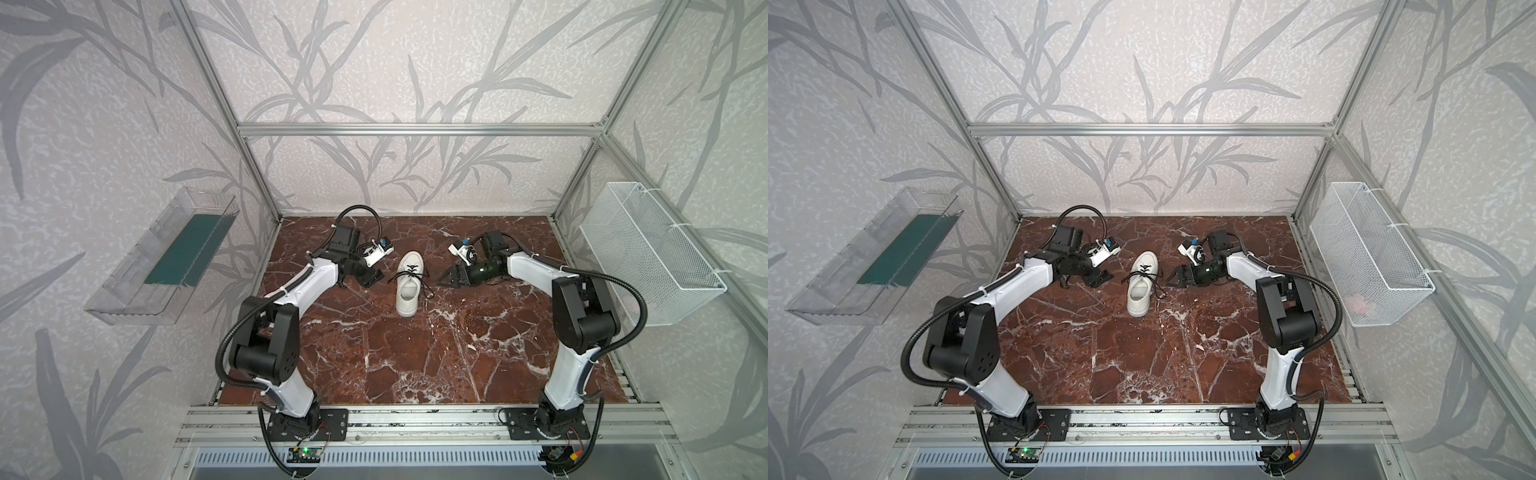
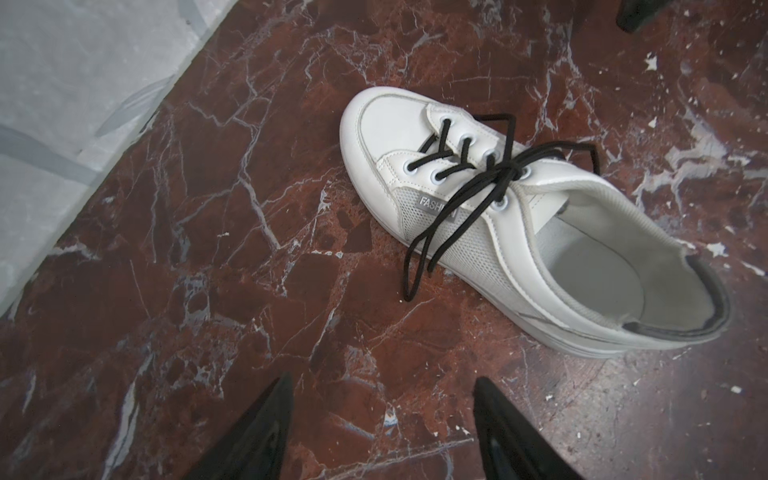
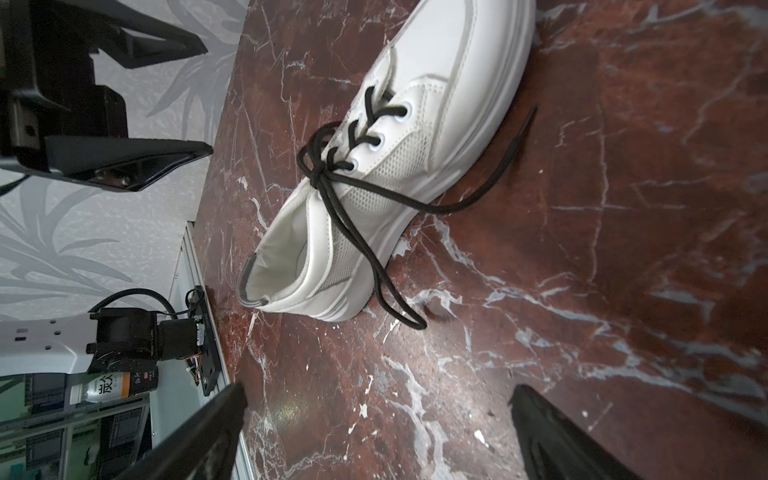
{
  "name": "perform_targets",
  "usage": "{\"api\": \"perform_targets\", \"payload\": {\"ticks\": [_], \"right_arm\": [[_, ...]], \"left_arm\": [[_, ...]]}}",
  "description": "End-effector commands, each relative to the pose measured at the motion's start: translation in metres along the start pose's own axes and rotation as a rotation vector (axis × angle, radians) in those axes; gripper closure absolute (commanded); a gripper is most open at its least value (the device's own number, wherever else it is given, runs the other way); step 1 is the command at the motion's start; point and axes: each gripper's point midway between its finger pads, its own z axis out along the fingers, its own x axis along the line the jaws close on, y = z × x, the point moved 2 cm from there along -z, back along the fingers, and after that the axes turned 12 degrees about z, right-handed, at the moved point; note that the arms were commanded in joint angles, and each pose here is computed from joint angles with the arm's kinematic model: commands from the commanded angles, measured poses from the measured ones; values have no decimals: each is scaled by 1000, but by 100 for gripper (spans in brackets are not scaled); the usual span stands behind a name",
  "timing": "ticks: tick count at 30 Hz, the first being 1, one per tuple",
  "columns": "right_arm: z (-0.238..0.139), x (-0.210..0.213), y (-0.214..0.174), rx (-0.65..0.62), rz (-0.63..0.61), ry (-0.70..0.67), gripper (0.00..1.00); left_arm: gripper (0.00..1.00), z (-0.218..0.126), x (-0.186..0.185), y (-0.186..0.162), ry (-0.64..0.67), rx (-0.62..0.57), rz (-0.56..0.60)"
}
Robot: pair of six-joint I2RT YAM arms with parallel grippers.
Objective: Tie the shoes
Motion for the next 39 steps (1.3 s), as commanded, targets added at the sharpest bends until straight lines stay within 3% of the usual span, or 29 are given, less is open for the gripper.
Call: {"api": "perform_targets", "payload": {"ticks": [1,4,8,12,17,23,34,39], "right_arm": [[-10,5,2,-47,-19,-26,1],[-15,5,0,-86,-42,-49,1],[-20,8,-4,-117,-60,-55,1],[-20,9,-7,-102,-50,-44,1],[-16,7,-7,-84,-36,-37,1],[-17,6,-5,-79,-36,-41,1],[-13,0,-7,-63,-24,-35,1],[-15,2,-6,-67,-33,-38,1]], "left_arm": [[25,-18,20,27,148,-205,-144],[18,-27,23,26,192,-271,-284],[17,-26,2,34,62,-380,-421],[21,-10,-11,14,50,-253,-494],[22,10,-25,-10,90,-32,-453],[24,32,-48,-14,10,113,-398],[27,61,-85,13,-152,131,-405],[28,56,-80,16,-124,120,-413]]}}
